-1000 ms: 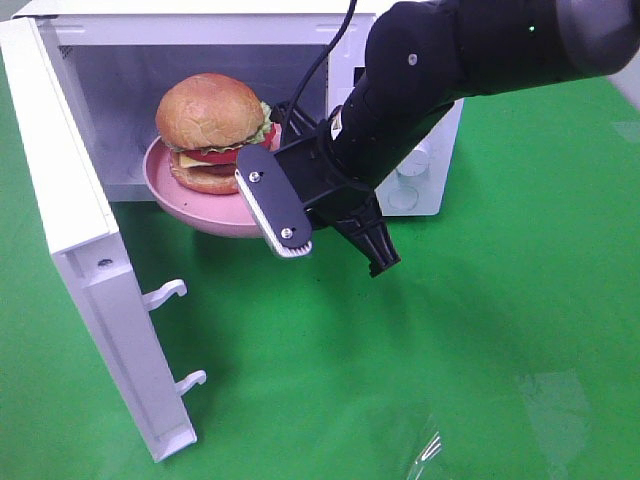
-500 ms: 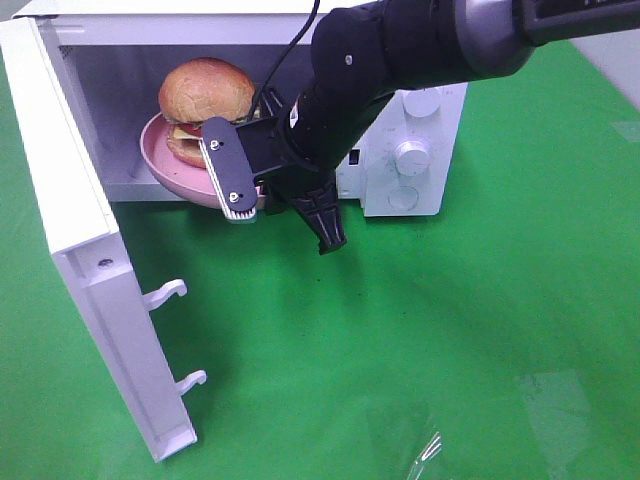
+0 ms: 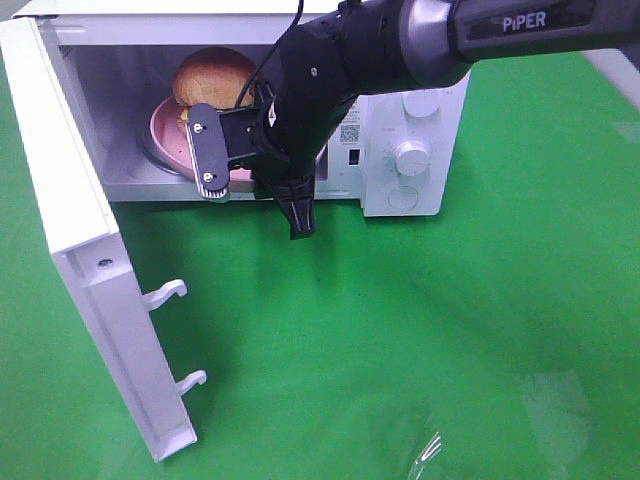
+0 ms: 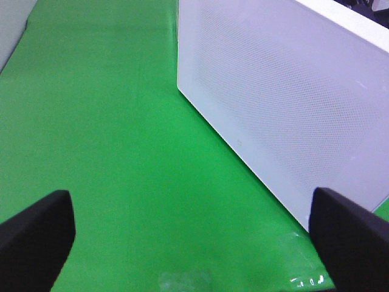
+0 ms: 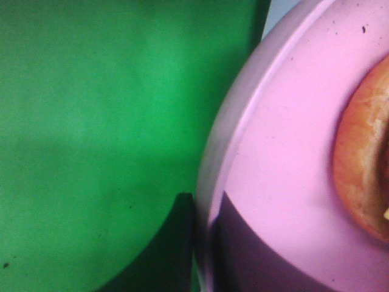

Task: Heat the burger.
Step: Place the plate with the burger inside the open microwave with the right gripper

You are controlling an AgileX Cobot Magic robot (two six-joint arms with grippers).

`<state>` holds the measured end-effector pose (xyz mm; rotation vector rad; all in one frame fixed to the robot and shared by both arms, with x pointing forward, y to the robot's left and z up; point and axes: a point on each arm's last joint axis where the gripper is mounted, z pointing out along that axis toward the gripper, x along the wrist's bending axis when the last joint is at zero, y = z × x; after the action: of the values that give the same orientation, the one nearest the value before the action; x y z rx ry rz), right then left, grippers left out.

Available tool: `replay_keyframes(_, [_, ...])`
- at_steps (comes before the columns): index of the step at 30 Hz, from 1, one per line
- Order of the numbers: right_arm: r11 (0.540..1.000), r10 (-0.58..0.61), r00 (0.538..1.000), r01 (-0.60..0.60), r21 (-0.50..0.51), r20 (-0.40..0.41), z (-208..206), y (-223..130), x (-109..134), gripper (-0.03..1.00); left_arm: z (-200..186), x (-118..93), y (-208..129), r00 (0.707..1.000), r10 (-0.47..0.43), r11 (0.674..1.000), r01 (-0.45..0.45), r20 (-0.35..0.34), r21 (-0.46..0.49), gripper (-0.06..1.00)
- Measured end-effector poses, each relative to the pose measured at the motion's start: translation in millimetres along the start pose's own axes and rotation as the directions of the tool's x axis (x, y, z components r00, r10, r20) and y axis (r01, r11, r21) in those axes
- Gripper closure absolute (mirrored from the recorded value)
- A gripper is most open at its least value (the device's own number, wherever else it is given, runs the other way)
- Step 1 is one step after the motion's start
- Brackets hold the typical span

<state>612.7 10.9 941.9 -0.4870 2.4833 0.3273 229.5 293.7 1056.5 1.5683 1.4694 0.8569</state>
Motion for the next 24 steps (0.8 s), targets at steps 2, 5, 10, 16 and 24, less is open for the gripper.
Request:
replay_keyframes(2, [1.0,0.01,1.0,-0.01,0.006,0.001,3.7,0.4,-2.4,0.94,0.0,0.0,0.0,1.0,0.0,1.0,0.0,0.0,0.0,-0.02])
replay_keyframes(5, [1.0,0.011,1.0,-0.011,0.01,0.001,5.4,0.6,-3.9,0.94,0.0,0.0,0.0,1.0,0.0,1.0,0.0,0.0,0.0,-0.02])
replay_keyframes(10, [0.998,0.046,0.999,-0.046,0.032,0.009,16.5,1.1,-10.4,0.94,0.0,0.0,0.0,1.0,0.0,1.0,0.0,0.0,0.0,-0.02])
replay_keyframes(16, [0.993,0.103,0.994,-0.105,0.044,0.045,29.4,2.6,-20.1,0.94,0.0,0.0,0.0,1.0,0.0,1.0,0.0,0.0,0.0,-0.02])
replay_keyframes(24, [0.987,0.141,0.987,-0.146,0.064,0.074,40.3,5.1,-32.6,0.94,0.0,0.2,0.0,1.0,0.001,1.0,-0.001,-0.002,0.0,-0.02])
